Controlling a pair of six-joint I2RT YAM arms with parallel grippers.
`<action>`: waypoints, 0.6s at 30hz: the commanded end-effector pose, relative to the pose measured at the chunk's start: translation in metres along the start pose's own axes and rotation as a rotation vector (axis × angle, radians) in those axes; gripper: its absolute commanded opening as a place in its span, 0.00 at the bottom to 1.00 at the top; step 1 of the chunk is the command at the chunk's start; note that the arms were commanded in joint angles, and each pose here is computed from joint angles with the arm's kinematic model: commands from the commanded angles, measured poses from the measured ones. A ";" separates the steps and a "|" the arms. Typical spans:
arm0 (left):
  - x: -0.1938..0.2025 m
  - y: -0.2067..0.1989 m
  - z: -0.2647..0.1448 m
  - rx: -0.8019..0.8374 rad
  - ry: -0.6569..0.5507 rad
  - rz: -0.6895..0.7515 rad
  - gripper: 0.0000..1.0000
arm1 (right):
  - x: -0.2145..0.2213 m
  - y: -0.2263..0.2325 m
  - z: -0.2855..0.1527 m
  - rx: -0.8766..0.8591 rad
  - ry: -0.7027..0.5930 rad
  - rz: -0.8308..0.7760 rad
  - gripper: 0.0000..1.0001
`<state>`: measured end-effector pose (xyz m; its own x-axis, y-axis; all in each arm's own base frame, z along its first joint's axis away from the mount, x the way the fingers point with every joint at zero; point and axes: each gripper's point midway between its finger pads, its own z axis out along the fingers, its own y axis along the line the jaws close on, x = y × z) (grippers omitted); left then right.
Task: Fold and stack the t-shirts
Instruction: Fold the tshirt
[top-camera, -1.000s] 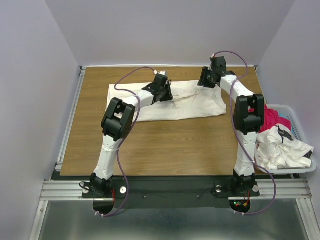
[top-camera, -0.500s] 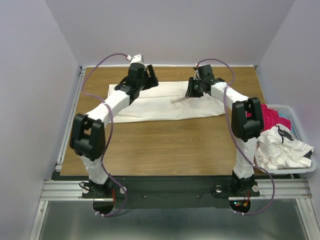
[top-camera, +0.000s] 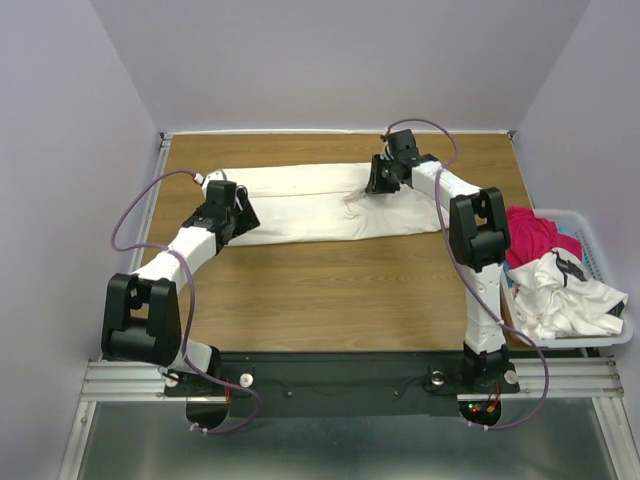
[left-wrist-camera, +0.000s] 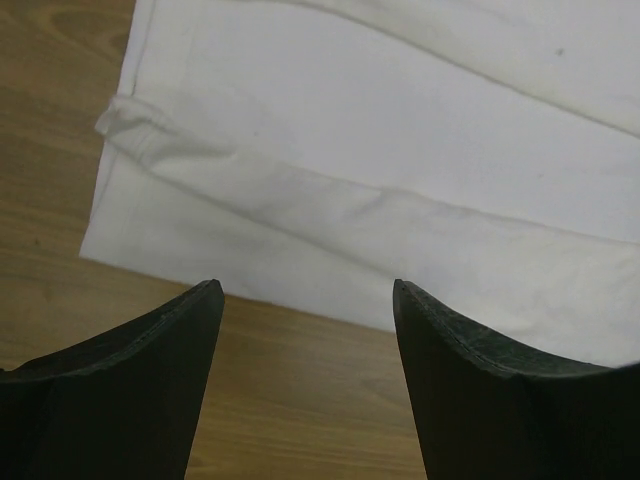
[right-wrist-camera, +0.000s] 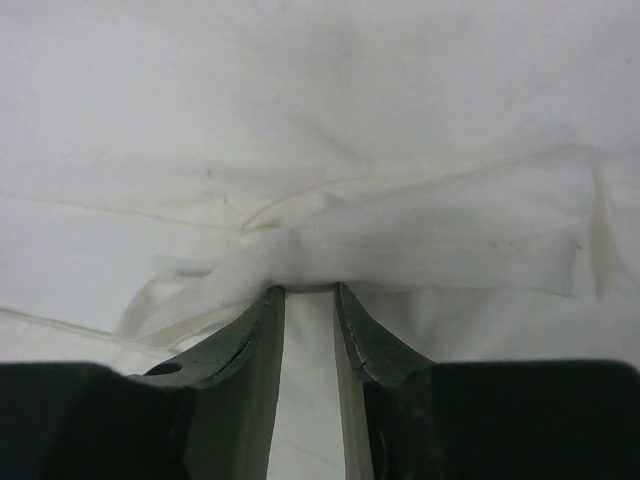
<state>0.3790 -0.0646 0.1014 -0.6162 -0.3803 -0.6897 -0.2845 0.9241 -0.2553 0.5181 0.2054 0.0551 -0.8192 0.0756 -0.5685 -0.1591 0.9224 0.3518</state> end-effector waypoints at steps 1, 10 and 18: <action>-0.006 0.014 -0.014 -0.017 -0.044 -0.029 0.79 | -0.048 0.009 0.000 -0.001 -0.124 -0.023 0.33; -0.009 0.047 -0.006 -0.099 -0.050 -0.060 0.78 | -0.105 0.021 -0.021 0.019 -0.270 -0.016 0.39; -0.025 0.059 0.019 -0.139 -0.029 -0.071 0.72 | -0.049 0.028 -0.071 -0.037 -0.173 -0.061 0.45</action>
<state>0.3688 -0.0052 0.0731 -0.6029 -0.4581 -0.6532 -0.4407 0.8737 -0.2061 0.5359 0.1997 0.1063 -0.7413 0.1097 -0.6621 -0.1545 0.9322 0.3274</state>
